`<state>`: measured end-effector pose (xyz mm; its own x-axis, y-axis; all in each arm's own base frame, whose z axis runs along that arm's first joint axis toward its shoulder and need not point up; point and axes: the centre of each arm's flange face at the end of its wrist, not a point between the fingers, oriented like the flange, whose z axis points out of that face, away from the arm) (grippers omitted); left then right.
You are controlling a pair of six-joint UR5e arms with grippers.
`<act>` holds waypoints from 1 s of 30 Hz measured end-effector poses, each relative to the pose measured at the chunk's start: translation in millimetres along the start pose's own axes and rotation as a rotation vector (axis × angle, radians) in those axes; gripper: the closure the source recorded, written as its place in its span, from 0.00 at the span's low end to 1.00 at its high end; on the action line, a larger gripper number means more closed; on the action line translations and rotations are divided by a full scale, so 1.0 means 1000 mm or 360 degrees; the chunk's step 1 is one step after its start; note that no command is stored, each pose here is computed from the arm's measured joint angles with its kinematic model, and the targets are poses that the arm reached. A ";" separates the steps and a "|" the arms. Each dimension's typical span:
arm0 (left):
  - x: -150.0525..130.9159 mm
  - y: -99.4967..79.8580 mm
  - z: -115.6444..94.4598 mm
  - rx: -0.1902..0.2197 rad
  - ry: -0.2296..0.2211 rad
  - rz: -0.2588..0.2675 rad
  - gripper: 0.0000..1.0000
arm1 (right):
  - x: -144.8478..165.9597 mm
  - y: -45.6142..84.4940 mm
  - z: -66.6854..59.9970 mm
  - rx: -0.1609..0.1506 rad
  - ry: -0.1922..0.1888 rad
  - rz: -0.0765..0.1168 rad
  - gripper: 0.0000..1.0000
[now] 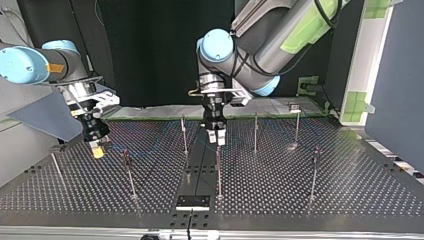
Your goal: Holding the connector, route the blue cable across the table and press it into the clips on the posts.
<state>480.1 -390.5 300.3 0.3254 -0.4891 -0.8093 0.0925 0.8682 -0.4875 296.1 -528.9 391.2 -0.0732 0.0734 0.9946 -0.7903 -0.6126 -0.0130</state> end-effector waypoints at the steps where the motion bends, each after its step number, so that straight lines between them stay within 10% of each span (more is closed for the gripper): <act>1: 0.001 0.005 0.001 0.0002 -0.0003 0.0018 0.00 | 0.000 0.000 0.000 0.0000 0.0000 0.0000 1.00; 10: 0.007 0.060 0.011 0.0019 -0.0021 0.0217 0.00 | 0.000 0.000 0.000 0.0000 -0.0002 -0.0001 1.00; 19: 0.021 0.100 -0.009 0.0037 0.0148 0.0452 0.00 | -0.001 0.000 0.000 0.0000 -0.0004 -0.0003 1.00; 30: 0.028 0.084 -0.065 0.0087 0.0184 0.0331 0.00 | -0.001 0.000 0.000 0.0001 -0.0004 -0.0005 1.00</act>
<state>435.6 -337.0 215.1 0.2331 -0.3030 -0.9240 0.0866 0.9529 -0.2906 296.3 -529.0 390.3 -0.0691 0.0735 0.9949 -0.7903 -0.6126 -0.0096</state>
